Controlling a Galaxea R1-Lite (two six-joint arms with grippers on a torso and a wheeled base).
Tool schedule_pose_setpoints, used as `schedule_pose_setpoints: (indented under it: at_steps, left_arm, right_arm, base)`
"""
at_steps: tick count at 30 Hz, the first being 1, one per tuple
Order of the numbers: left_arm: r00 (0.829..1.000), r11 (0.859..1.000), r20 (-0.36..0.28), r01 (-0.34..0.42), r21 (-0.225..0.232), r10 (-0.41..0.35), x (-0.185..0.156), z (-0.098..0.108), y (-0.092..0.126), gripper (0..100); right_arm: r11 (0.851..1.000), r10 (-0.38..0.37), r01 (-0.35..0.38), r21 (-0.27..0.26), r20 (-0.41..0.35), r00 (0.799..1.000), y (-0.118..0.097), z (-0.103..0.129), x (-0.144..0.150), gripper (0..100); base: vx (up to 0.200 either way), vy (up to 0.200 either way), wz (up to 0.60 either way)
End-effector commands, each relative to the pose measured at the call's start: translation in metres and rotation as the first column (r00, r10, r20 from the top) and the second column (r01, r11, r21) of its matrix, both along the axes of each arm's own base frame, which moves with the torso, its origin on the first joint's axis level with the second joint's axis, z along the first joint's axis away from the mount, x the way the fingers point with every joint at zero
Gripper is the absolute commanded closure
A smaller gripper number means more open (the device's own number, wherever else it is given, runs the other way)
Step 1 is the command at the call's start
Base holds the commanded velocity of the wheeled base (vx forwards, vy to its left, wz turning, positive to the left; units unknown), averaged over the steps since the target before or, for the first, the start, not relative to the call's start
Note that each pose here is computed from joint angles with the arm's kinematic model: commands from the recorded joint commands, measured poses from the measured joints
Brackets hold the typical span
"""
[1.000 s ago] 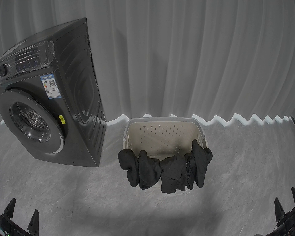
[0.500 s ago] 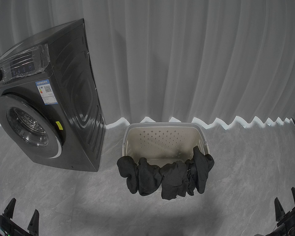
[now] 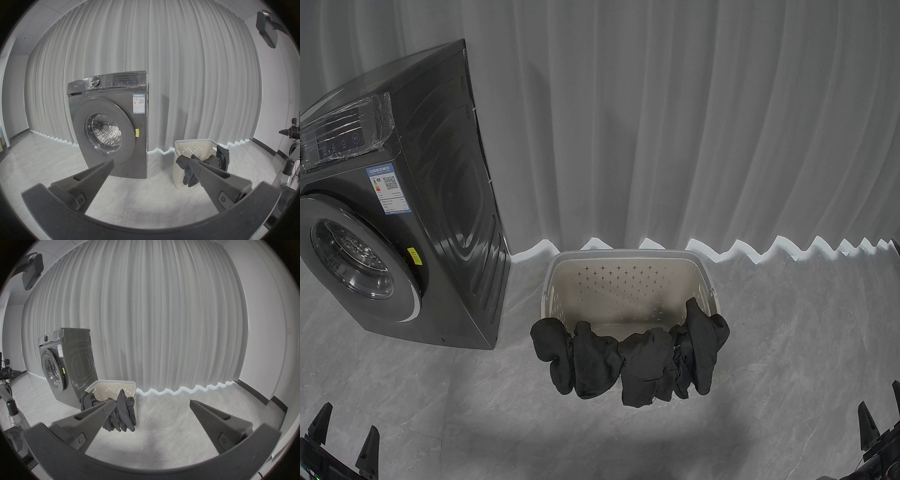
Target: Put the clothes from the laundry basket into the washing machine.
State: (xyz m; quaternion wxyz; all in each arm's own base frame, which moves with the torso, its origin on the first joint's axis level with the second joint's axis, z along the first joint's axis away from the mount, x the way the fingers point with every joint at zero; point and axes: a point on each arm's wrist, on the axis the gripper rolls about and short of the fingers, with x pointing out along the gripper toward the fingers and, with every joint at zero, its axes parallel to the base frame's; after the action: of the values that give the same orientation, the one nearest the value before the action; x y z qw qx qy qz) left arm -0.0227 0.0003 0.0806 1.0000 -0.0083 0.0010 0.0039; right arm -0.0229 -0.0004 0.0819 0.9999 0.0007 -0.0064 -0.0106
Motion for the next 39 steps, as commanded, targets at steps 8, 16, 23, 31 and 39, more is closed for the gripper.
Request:
schedule_pose_setpoints:
  at_steps: [8,16,23,31,39]
  left_arm:
    - [1.0,1.0,0.002,-0.003,-0.008,0.003,-0.0002,-0.0049,0.0001,0]
    - [1.0,1.0,0.002,-0.001,-0.005,0.001,-0.0002,-0.0049,0.0,0]
    - [1.0,1.0,0.002,-0.001,-0.003,0.001,-0.0002,-0.0049,0.0,0]
    - [1.0,1.0,0.002,-0.001,-0.003,0.001,-0.0002,-0.0049,0.0,0]
    - [1.0,1.0,0.002,-0.001,-0.002,0.001,-0.0002,-0.0049,0.0,0]
  right_arm:
    - [1.0,0.0,0.0,0.0,0.0,1.0,0.0,-0.0052,0.0001,0]
    - [1.0,0.0,0.0,0.0,0.0,1.0,0.0,-0.0052,0.0001,0]
    - [1.0,0.0,0.0,0.0,0.0,1.0,0.0,-0.0052,0.0001,0]
    - [1.0,0.0,0.0,0.0,0.0,1.0,0.0,-0.0052,0.0001,0]
    - [1.0,0.0,0.0,0.0,0.0,1.0,0.0,-0.0052,0.0001,0]
  base:
    - [0.075,0.0,0.0]
    - [0.15,0.0,0.0]
    - [0.0,0.0,0.0]
    - [0.125,0.0,0.0]
    - [0.025,0.0,0.0]
